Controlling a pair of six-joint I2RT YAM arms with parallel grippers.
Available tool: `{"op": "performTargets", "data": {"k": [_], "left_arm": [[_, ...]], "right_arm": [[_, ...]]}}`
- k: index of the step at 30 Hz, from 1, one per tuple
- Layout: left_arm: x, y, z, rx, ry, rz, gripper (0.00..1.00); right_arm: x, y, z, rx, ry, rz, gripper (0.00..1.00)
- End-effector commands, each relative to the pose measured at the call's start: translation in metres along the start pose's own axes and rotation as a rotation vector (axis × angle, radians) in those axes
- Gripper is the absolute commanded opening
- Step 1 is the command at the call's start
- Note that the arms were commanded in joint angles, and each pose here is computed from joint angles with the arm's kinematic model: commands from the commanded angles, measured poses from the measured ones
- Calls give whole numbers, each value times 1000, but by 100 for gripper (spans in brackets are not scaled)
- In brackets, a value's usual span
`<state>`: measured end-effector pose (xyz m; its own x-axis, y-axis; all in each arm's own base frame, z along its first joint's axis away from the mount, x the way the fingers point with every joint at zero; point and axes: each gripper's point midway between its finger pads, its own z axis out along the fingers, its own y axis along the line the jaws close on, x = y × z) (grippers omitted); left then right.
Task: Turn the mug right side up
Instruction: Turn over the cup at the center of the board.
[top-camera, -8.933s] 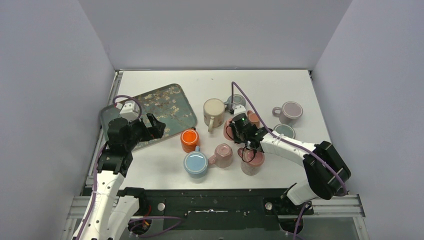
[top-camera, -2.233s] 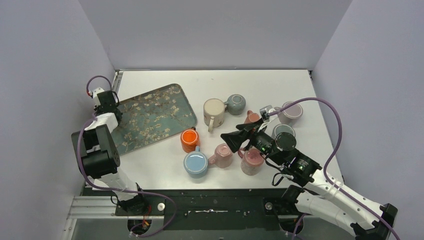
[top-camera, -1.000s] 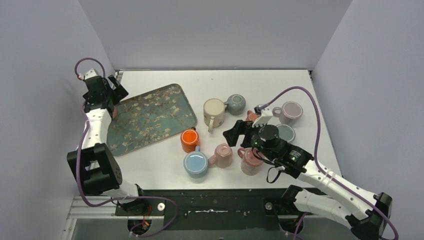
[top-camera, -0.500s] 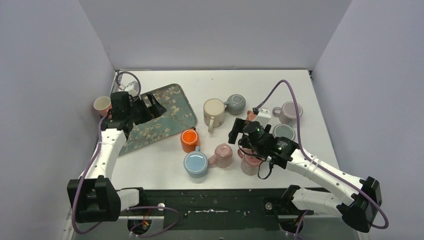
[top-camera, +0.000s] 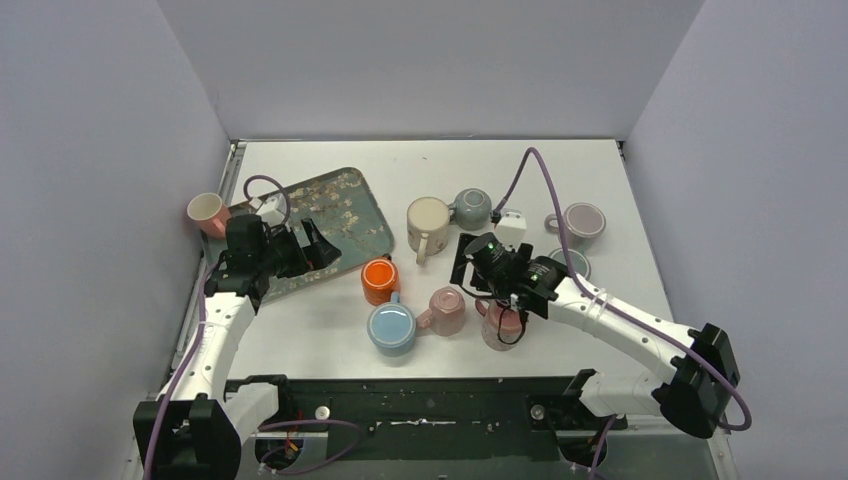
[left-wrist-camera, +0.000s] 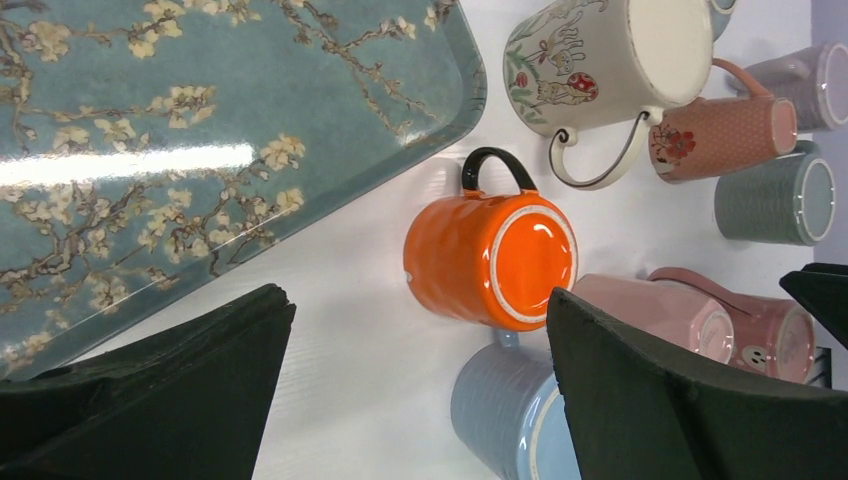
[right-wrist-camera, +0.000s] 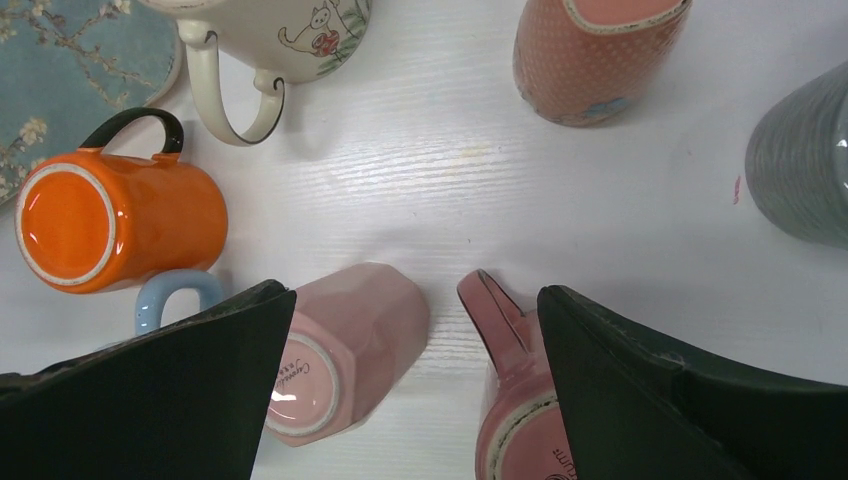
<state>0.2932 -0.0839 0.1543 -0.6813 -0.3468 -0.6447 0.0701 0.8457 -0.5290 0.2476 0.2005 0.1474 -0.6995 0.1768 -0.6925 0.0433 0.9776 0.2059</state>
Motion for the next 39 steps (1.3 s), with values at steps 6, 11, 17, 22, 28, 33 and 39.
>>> {"op": "performTargets", "data": {"k": [6,11,17,22,28,33,39], "left_arm": [[-26,0,-17,-59,-109,83,97],[-26,1,-19,-69,-114,83,97],[-28,-1,-23,-65,-127,88,97],[-23,-6,-23,-64,-121,106,97],[-23,-7,-22,-58,-121,112,97],[-23,-7,-23,-60,-124,116,97],[-22,-6,-22,-63,-119,118,97]], "right_arm": [[4,23,-6,21,87,164,93],[25,40,-10,-39,177,223,90],[37,40,-19,-13,186,298,87],[45,39,-25,-10,221,362,87],[55,56,-24,-91,264,402,86],[58,75,-25,-157,305,405,85],[52,95,-23,-242,297,417,85]]}}
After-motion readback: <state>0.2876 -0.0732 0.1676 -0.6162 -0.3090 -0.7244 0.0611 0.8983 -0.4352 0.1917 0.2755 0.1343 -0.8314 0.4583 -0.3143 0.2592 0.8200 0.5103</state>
